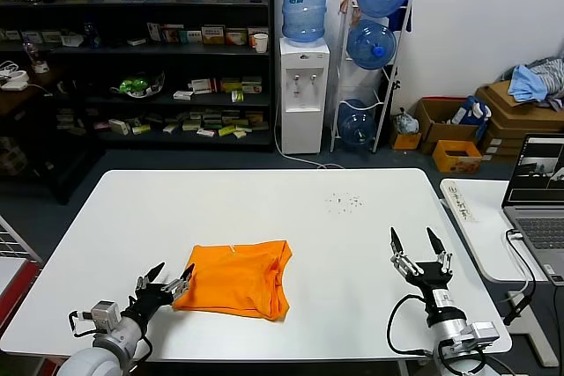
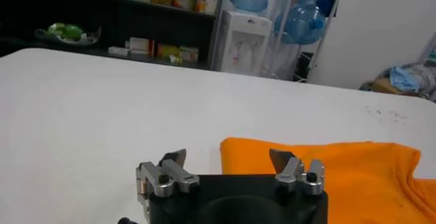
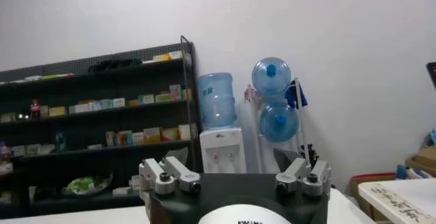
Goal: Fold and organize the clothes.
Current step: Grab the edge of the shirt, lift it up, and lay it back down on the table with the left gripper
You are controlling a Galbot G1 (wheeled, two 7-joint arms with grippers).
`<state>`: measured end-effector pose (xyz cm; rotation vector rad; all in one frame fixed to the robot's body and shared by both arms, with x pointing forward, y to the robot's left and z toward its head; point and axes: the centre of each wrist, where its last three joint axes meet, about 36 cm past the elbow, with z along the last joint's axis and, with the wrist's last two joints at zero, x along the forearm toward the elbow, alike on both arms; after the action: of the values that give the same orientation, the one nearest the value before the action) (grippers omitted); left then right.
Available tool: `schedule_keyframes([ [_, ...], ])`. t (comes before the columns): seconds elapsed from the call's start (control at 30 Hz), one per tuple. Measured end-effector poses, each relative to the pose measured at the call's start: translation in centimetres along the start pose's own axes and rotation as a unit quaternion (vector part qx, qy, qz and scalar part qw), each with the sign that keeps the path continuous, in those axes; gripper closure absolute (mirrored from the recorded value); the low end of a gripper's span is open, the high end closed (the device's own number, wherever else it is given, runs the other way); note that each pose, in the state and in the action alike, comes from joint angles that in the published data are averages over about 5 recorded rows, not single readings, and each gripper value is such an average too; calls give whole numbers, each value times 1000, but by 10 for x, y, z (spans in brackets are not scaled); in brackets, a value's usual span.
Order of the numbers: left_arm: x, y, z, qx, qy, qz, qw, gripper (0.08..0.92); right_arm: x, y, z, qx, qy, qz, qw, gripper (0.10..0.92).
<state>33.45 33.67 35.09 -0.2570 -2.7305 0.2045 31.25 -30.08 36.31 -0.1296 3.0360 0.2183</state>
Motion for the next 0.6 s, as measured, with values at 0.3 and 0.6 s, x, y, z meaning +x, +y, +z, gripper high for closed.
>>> schedule_keyframes([
  [0.3, -6, -4, 4, 3, 6, 9, 1000, 177, 0, 1, 0, -2, 1, 1, 1000, 200],
  [0.6, -11, -7, 16, 6, 20, 8, 1000, 177, 1, -1, -1, -2, 0, 3, 1000, 200],
])
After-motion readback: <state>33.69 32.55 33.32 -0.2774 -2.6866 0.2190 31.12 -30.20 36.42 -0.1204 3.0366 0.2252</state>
